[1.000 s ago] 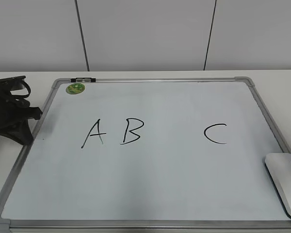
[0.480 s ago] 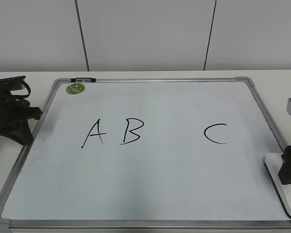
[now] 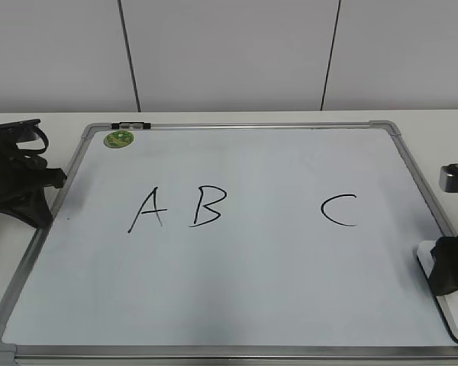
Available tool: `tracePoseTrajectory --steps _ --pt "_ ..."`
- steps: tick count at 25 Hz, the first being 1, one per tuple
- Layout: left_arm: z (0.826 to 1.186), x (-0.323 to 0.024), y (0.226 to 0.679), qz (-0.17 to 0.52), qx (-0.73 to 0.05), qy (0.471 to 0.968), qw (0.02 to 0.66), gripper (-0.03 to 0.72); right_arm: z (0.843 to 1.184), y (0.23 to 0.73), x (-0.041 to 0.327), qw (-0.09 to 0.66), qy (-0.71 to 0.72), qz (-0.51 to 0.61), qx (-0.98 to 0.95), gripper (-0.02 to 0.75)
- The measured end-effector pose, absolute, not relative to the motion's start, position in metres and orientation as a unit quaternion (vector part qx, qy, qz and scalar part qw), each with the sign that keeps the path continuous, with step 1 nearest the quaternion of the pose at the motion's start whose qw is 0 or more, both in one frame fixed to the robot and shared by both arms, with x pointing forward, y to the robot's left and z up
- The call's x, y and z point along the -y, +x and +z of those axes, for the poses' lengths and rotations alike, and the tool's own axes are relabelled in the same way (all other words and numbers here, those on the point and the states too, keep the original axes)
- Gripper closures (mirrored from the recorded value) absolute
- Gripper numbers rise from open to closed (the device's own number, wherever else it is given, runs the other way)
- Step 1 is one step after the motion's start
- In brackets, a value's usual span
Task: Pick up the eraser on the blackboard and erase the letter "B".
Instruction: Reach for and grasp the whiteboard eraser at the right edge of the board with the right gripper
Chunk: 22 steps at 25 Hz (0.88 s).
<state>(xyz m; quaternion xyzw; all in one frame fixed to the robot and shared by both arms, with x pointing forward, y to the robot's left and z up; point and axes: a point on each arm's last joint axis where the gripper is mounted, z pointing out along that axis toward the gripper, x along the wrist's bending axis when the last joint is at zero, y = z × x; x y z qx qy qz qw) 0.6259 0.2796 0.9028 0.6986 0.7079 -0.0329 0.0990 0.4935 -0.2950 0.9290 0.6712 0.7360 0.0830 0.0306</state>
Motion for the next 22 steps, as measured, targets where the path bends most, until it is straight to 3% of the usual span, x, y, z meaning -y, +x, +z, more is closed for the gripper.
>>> tracePoseTrajectory --steps 12,22 --pt "0.9028 -0.2796 0.6259 -0.033 -0.708 0.699 0.099 0.678 0.9211 0.4961 0.2948 0.023 0.674 0.078 -0.734 0.192" --pt "0.9028 -0.2796 0.6259 -0.033 -0.708 0.699 0.099 0.678 0.9222 0.4963 0.2948 0.023 0.674 0.078 -0.734 0.193"
